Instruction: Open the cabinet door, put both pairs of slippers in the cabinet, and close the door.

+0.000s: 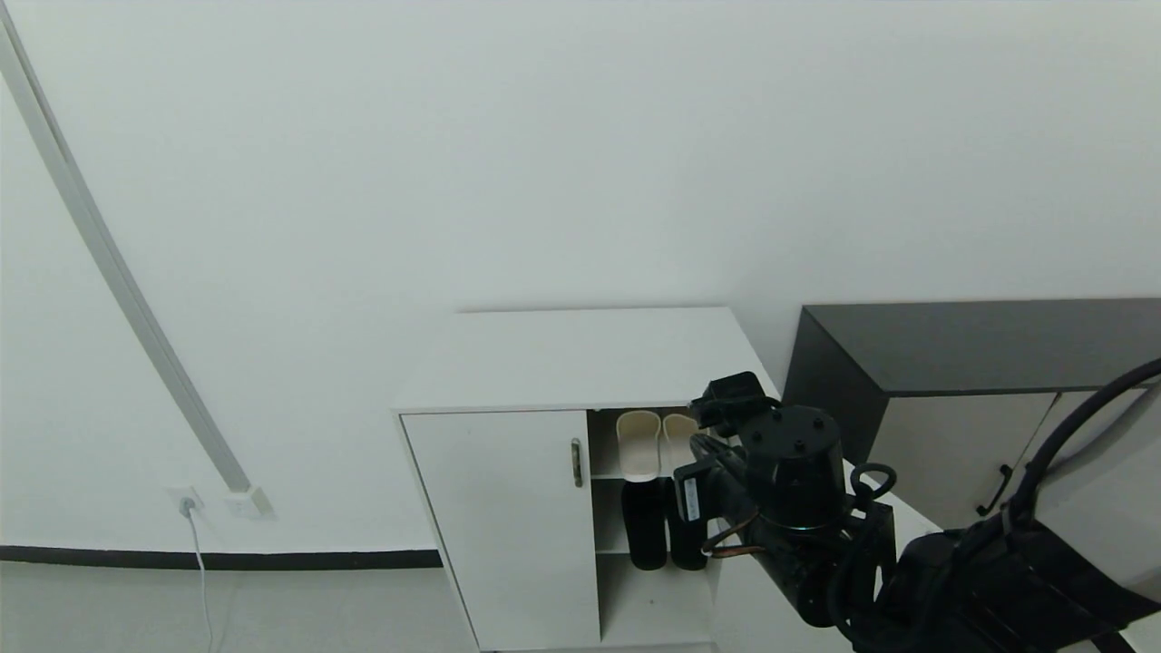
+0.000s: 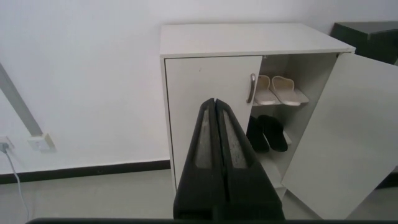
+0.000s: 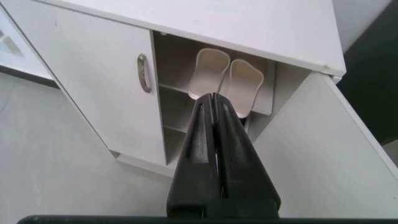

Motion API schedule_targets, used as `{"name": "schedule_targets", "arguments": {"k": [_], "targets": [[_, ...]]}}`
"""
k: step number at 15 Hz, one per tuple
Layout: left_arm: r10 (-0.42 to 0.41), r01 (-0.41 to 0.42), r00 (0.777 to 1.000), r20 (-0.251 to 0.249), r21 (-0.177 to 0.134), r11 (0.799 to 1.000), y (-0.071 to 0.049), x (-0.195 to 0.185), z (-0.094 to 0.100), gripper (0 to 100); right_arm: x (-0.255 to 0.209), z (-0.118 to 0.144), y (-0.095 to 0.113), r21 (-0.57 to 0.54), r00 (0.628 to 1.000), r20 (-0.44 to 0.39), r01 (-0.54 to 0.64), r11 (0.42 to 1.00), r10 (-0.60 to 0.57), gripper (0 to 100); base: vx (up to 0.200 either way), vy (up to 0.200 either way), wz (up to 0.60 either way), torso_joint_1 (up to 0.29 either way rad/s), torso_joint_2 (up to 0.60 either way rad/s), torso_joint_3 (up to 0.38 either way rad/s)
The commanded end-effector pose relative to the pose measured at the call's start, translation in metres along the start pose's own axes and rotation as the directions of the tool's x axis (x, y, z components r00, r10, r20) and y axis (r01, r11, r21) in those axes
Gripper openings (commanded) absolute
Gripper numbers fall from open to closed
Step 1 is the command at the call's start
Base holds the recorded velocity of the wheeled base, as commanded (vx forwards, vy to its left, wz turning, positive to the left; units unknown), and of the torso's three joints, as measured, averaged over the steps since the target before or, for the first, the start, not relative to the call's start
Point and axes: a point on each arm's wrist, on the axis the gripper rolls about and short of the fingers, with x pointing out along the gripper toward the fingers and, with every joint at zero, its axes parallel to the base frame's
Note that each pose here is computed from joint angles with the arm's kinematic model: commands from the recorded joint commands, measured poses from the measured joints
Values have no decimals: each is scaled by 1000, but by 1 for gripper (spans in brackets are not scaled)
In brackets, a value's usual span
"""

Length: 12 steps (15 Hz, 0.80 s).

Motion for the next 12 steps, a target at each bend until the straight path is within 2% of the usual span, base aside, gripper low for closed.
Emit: {"name": "schedule_targets", "arguments": {"k": [1,3,11,12], "targets": [[0,0,1000,-2,0,1000,0,0,0,0,0,-1,0,0,1000,-3,-3,1000,3,0,0,0,0,0,0,0],[0,0,1000,-2,0,1000,0,0,0,0,1,-2,0,-3,1000,-6,-6,1000,6,0,0,0,0,0,0,0],[2,-2,1000,0,-1,1000,0,0,0,0,-2,1,-1,4,1000,5,-10,1000,10,0,0,0,-600,6,0,5],[3,-3,1000,0,-1,1000,0,0,0,0,-2,1,-1,6,1000,8,-10,1000,10,0,0,0,0,0,0,0]]}}
